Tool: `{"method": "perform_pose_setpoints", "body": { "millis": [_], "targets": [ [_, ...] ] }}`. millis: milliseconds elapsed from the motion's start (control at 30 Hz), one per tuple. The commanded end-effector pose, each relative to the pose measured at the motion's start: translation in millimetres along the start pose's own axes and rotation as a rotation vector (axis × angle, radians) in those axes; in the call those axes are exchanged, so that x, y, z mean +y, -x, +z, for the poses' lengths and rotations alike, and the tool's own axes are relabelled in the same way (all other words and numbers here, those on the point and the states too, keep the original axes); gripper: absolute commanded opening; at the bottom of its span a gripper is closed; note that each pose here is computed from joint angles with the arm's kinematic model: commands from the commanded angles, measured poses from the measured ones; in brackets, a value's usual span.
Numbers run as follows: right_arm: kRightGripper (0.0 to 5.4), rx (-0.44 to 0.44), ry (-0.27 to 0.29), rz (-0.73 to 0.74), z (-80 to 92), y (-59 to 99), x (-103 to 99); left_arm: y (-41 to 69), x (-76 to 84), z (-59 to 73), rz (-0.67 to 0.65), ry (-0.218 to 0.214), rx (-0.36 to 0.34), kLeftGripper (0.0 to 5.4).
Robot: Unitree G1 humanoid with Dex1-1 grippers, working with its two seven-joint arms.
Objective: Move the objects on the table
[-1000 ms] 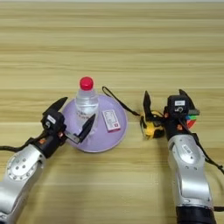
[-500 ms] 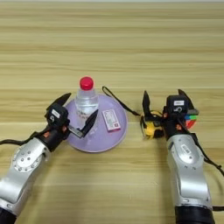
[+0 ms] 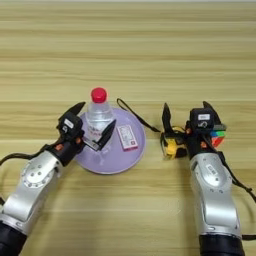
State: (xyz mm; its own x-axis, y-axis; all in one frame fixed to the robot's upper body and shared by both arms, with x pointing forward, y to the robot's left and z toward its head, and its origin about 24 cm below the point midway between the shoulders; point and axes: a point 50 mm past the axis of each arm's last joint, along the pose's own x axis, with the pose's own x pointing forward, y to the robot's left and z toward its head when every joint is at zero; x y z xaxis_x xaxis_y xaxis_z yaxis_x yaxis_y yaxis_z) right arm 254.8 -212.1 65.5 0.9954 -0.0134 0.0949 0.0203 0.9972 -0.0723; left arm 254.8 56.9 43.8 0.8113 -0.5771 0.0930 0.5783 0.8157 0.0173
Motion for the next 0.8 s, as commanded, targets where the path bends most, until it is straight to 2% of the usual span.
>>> {"method": "perform_pose_setpoints", "body": {
  "millis": [33,333,367,800],
  "targets": [
    [5.37,-0.01,0.0,-0.006,1.2,-0.6,0.4,-7.7,-0.6,2.3,-0.008,-0.012,-0.006,5.4],
    [5.37,-0.011,0.0,-0.007,1.4,0.0,0.2,-12.7,-1.0,-1.1,-0.003,-0.008,0.007,5.4],
    [5.4,-0.011,0.0,-0.007,1.3,0.0,0.1,-13.2,-0.4,-2.3,0.002,-0.017,0.016,5.18],
    [5.4,-0.01,0.003,-0.01,0.8,0.0,-0.1,-13.2,-1.0,-2.7,0.0,-0.011,0.012,4.04]
  ]
}}
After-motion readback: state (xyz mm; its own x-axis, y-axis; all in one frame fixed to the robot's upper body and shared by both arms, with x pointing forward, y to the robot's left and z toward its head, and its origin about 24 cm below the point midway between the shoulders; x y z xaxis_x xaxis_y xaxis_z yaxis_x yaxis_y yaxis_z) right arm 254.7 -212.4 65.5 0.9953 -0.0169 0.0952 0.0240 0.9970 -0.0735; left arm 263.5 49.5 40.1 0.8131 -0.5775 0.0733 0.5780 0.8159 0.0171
